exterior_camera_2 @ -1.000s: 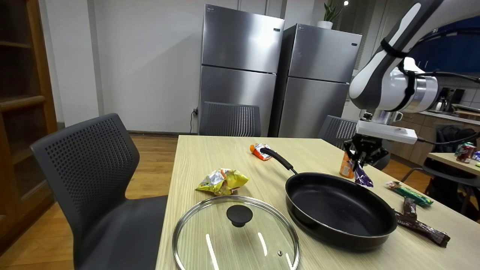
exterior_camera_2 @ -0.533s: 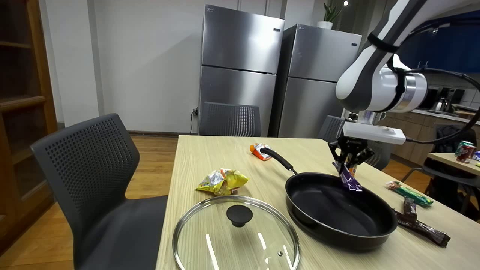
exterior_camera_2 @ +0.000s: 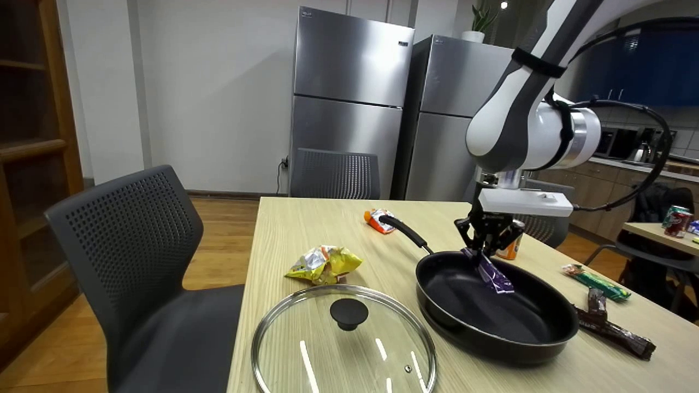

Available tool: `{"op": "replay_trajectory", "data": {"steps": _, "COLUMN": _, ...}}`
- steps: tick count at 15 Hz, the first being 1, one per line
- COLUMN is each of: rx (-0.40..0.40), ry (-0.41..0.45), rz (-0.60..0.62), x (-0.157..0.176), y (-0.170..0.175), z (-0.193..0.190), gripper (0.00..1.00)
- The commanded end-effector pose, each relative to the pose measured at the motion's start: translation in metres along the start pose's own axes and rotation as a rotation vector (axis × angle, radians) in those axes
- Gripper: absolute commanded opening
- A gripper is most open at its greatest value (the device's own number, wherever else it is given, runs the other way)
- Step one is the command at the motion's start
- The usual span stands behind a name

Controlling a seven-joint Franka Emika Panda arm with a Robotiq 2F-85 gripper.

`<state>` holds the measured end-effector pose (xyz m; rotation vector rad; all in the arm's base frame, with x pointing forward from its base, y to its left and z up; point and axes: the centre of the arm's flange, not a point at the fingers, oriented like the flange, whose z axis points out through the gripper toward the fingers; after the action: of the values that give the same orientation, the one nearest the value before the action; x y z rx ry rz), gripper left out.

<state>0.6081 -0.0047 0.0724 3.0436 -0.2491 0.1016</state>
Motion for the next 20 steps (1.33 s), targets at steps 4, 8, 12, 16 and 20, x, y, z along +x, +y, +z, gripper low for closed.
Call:
{"op": "replay_trajectory", "data": {"steps": 4, "rx": -0.041, "ry": -0.024, "rz": -0.100, "x": -0.018, "y": -0.038, "z": -0.006, "gripper": 0.04}}
{"op": "replay_trajectory", "data": {"steps": 8, "rx": -0.051, "ry": -0.040, "rz": -0.149, "x": -0.022, "y": -0.055, "z": -0.001, "gripper": 0.04}}
{"op": "replay_trajectory", "data": {"steps": 12, "rx": -0.061, "ry": -0.053, "rz": -0.180, "x": -0.025, "y": -0.062, "z": 0.001, "gripper": 0.04}}
{"op": "replay_trajectory", "data": {"steps": 16, "rx": -0.068, "ry": -0.053, "rz": -0.200, "x": -0.029, "y": -0.056, "z": -0.005, "gripper": 0.47}}
{"op": "replay_trajectory", "data": {"steps": 20, "rx": -0.049, "ry": -0.046, "rz": -0.181, "x": -0.027, "y": -0.041, "z": -0.013, "gripper": 0.75}}
